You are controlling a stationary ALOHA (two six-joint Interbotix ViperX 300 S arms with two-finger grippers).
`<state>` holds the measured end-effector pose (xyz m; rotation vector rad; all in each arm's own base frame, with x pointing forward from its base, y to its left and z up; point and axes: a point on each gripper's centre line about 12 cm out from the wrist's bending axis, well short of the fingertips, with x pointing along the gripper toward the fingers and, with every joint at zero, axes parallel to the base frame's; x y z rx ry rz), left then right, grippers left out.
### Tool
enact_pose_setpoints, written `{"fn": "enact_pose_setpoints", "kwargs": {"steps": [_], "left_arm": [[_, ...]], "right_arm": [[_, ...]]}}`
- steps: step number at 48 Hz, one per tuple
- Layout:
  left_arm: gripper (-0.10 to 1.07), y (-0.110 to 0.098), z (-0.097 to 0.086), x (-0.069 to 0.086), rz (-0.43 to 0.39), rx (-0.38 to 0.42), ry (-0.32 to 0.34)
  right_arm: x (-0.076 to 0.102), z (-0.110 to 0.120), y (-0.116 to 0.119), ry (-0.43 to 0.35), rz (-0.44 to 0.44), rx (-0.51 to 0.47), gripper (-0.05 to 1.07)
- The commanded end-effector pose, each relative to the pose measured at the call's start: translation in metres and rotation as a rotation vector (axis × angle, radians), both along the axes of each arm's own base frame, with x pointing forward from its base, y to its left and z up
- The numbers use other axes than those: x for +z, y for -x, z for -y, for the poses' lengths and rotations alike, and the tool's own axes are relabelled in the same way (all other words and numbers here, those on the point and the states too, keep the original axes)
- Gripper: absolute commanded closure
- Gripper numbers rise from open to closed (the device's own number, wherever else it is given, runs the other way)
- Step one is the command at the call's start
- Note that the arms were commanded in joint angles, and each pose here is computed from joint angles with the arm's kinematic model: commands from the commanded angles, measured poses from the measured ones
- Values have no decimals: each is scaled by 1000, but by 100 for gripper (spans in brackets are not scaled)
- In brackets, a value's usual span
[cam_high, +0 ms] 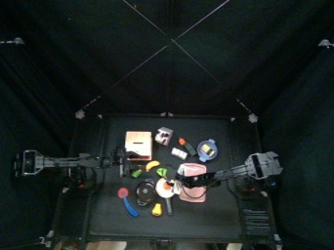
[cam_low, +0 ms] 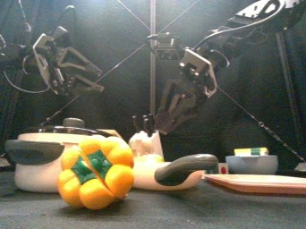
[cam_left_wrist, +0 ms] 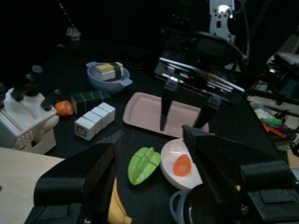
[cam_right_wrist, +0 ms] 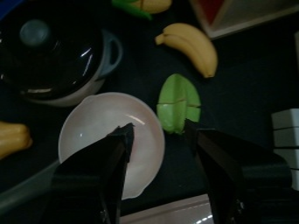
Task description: Grab starfruit
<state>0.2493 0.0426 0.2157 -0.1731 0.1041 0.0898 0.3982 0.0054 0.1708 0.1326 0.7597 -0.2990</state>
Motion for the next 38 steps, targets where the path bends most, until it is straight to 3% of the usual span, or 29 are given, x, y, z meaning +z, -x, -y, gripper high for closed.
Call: {"fn": "enact_pose_setpoints", "kwargs": {"steps": [1, 15, 38], "left_arm": [[6, -3, 0, 6, 18, -2, -5], [6, -3, 0, 5, 17, -3, -4], [6, -1, 1, 3, 10, -4, -4]], "right_arm": [[32, 17, -3, -43, 84, -69, 17], [33, 41, -14, -66, 95, -147, 17], [1, 48, -34, -29, -13, -214, 16]]}}
